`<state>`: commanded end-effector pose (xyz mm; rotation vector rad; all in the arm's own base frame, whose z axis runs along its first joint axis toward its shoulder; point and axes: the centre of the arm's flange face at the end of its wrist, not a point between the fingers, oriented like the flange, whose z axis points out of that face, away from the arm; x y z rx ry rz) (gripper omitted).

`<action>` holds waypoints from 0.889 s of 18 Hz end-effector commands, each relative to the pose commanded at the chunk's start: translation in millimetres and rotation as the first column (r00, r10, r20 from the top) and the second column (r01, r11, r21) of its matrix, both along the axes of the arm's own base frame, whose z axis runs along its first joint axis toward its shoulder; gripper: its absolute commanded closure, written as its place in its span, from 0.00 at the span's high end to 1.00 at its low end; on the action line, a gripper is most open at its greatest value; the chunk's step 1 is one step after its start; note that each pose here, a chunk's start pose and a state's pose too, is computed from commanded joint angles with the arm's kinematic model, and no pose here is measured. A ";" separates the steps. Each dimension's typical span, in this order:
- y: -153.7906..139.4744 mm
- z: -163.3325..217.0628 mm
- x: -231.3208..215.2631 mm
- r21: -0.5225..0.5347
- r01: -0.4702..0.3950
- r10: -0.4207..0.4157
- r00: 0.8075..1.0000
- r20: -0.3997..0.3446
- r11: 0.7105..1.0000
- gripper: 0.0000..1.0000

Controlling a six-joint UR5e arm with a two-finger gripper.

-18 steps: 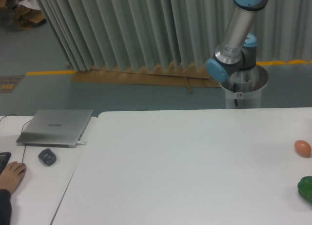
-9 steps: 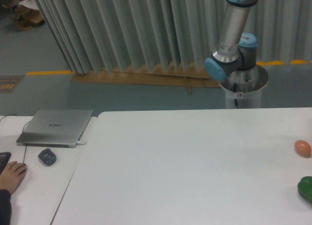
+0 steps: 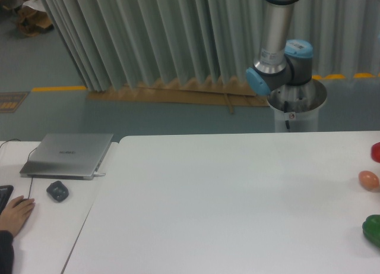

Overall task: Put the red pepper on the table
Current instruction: 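Carry the held red pepper into view and lower it toward the table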

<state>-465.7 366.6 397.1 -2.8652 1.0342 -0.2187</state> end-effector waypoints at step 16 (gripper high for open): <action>148.9 -33.0 103.6 -0.041 -0.163 0.153 0.971 -0.183 0.986 0.29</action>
